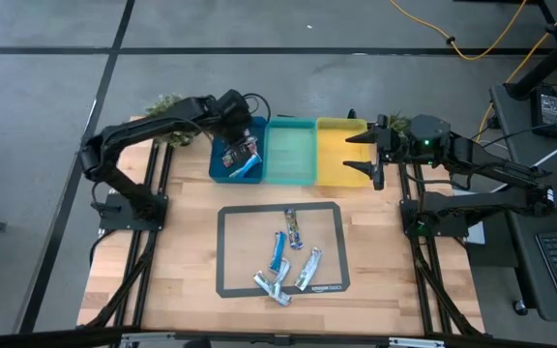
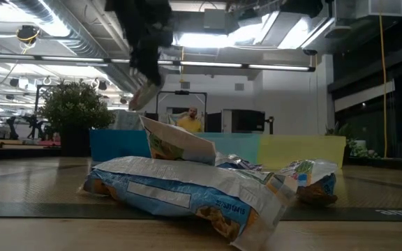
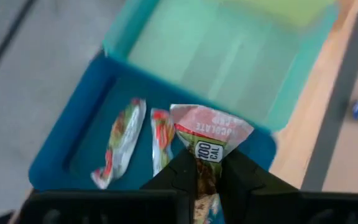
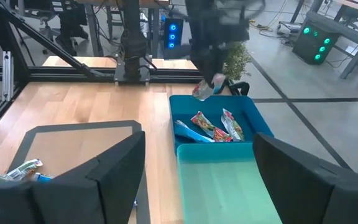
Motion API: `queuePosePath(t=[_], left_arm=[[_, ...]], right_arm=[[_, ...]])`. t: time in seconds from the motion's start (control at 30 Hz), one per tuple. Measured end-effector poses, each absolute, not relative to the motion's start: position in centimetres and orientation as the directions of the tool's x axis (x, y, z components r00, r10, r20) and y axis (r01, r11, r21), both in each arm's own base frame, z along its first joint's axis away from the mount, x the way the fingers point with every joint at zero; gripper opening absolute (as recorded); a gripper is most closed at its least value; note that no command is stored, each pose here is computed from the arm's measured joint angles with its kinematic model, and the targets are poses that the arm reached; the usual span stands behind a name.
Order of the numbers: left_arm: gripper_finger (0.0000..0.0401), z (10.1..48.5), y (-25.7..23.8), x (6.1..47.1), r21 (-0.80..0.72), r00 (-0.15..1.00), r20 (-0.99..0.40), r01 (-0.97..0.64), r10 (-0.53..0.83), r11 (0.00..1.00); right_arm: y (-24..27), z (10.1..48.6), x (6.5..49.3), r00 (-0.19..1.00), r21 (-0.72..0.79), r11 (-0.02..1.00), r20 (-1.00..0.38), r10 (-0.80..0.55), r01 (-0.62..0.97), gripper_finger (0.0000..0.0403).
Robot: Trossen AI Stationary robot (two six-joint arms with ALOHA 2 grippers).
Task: Pick and place Granola Bars by type
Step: Put the red granola bar into the blue bin
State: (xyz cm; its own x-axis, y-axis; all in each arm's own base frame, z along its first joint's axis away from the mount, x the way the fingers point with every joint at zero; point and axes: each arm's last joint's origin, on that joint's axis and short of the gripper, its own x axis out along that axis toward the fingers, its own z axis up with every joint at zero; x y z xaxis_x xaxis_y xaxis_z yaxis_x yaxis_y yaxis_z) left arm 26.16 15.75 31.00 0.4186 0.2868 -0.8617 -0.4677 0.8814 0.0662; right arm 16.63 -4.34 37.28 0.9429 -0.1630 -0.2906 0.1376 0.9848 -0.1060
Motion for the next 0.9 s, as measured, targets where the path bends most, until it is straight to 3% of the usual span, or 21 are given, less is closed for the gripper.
queuePosePath(t=[0.27, 0.9], left_arm=[[0.0040, 26.0, 17.4, 27.2, 0.061, 0.204, -0.966, -0.421, 0.160, 0.905], [0.0047, 21.1, 18.5, 29.1, 0.045, 0.087, -0.993, -0.368, 0.083, 0.929]], right_arm=[[-4.3, 37.3, 16.6, 0.943, -0.106, 0.985, -0.291, -0.162, 0.137, 0.0298], [-4.3, 37.3, 16.6, 0.943, -0.106, 0.985, -0.291, -0.163, 0.137, 0.0298]])
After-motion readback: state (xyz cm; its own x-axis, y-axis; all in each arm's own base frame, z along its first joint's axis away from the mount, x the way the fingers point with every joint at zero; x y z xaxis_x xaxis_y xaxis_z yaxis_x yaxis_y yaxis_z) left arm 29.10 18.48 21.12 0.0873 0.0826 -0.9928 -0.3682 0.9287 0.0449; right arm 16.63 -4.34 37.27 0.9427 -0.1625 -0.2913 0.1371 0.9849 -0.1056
